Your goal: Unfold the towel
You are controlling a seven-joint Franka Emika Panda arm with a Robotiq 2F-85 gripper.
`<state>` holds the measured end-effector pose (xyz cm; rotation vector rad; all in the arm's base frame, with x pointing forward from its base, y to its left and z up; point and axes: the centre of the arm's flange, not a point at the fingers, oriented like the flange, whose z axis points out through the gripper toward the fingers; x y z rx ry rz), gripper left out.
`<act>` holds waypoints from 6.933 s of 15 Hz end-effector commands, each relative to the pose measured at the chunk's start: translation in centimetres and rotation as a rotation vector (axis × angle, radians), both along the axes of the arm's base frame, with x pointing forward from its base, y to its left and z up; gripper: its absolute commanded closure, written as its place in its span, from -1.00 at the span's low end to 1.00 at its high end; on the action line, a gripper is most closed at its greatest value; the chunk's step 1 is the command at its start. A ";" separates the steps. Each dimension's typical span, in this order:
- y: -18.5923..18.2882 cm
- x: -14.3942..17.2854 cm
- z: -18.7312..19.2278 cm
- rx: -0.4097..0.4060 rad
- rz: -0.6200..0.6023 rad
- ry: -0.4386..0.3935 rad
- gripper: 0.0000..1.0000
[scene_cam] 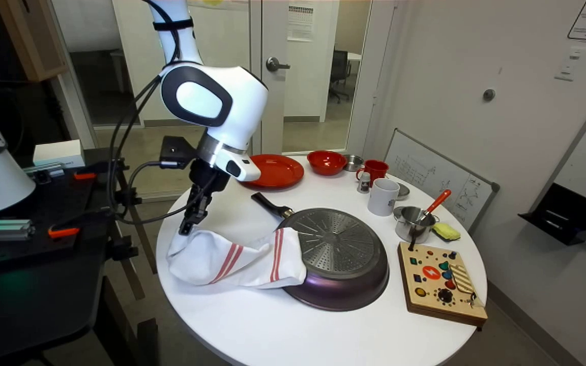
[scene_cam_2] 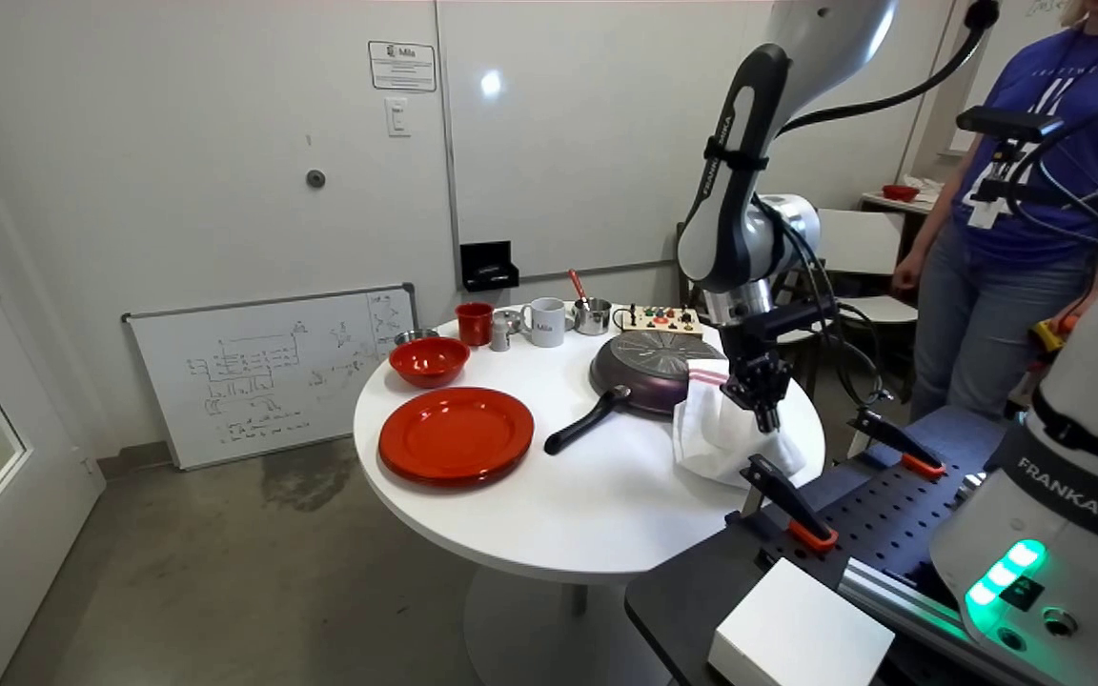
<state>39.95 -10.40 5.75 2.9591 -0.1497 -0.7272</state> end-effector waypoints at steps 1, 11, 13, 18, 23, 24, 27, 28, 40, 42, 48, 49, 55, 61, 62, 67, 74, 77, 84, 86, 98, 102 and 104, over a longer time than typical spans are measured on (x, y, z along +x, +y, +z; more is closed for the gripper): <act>0.4 -0.2 0.4 0.069 0.073 0.019 0.93; 0.8 -0.1 0.2 0.123 0.168 -0.015 -0.55; 0.6 0.2 0.2 0.111 0.145 -0.054 -0.85; -0.2 1.8 -0.2 0.024 0.053 -0.204 -1.00; -1.5 2.9 -0.8 -0.063 -0.105 -0.341 -1.00; -1.8 3.0 -1.0 -0.071 -0.138 -0.364 -1.00; -2.5 3.1 -1.5 -0.088 -0.263 -0.415 -1.00; -2.8 3.1 -1.6 -0.096 -0.304 -0.433 -1.00; -5.9 4.4 -2.4 -0.191 -0.604 -0.661 -1.00; -6.3 4.8 -2.8 -0.199 -0.630 -0.680 -1.00; -7.4 5.9 -3.6 -0.221 -0.695 -0.729 -1.00; -7.6 6.1 -3.6 -0.223 -0.705 -0.736 -1.00; -8.3 6.3 -3.4 -0.223 -0.744 -0.754 -1.00; -8.7 6.1 -3.6 -0.207 -0.783 -0.755 -1.00; -8.7 6.1 -3.6 -0.202 -0.788 -0.757 -1.00; -8.2 6.9 -4.2 -0.185 -0.793 -0.785 -1.00; -7.6 7.7 -4.9 -0.184 -0.783 -0.812 -1.00; -7.4 8.3 -5.4 -0.174 -0.779 -0.809 -0.31; -7.4 8.2 -5.5 -0.170 -0.770 -0.800 0.72; -7.4 8.2 -5.4 -0.172 -0.769 -0.800 0.90; -7.9 8.8 -2.1 -0.194 -0.766 -0.850 0.88; -8.0 10.3 0.4 -0.179 -0.750 -0.907 0.89; -7.9 10.9 1.4 -0.160 -0.743 -0.921 0.89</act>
